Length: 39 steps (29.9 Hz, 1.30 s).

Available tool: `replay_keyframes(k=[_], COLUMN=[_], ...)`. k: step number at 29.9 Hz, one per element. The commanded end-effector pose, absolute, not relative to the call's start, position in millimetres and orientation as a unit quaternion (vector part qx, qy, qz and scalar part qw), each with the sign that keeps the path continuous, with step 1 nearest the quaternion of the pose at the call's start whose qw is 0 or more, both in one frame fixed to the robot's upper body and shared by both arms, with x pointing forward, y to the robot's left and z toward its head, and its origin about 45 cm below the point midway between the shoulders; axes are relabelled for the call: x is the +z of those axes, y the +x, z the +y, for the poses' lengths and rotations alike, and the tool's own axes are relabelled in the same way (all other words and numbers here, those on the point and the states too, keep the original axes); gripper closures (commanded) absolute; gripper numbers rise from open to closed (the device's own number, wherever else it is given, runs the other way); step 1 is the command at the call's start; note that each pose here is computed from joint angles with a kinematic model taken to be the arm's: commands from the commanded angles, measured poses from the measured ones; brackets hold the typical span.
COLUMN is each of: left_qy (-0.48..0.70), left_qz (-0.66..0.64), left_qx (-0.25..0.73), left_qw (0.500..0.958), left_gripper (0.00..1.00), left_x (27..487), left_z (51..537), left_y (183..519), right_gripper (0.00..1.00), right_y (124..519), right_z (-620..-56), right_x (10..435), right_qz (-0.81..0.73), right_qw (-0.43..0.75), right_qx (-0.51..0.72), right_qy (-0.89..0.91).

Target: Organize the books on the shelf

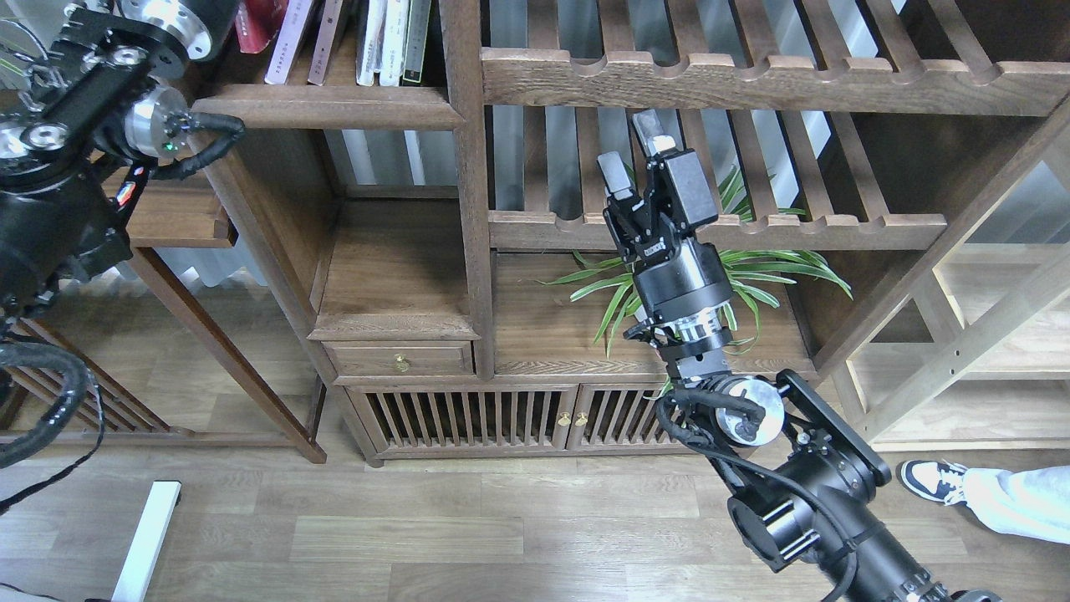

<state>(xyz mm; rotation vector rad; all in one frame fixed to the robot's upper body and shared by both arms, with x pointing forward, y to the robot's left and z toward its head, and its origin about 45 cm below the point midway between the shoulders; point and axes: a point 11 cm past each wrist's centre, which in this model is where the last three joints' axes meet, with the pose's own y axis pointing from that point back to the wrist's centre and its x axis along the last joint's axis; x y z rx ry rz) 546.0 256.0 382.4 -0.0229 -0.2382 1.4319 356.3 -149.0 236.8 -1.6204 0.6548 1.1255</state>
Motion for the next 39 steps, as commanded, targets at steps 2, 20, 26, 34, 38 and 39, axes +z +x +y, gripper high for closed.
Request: replay_keyframes(k=[2, 20, 26, 34, 38, 39], left_qy=[-0.013, -0.015, -0.033, -0.068, -0.079, -0.082], left_qz=[-0.109, -0.109, -0.114, -0.119, -0.125, -0.126], left_qx=[0.656, 0.654, 0.653, 0.658, 0.656, 0.655], left_qw=[0.747, 0.748, 0.748, 0.741, 0.741, 0.741], left_gripper=[0.79, 0.67, 0.66, 0.66, 0.66, 0.66], left_x=[384.3, 385.2, 396.2, 426.8, 438.6, 441.2], left_z=[255.9, 251.4, 246.8, 241.1, 238.5, 237.9], left_y=[546.5, 546.7, 547.6, 550.5, 550.8, 550.8], right_gripper=[0.06, 0.06, 0.06, 0.06, 0.06, 0.06], right_y=[356.3, 358.4, 358.6, 360.0, 359.9, 359.9], right_z=[-149.0, -153.7, -154.1, -153.4, -153.2, -153.2], right_x=[236.8, 238.7, 238.9, 241.7, 242.2, 242.2], right_qz=[0.271, 0.274, 0.274, 0.272, 0.271, 0.271], right_qw=[0.507, 0.512, 0.513, 0.513, 0.514, 0.514], right_qx=[0.467, 0.462, 0.462, 0.460, 0.460, 0.460], right_qy=[-0.672, -0.670, -0.670, -0.672, -0.672, -0.672])
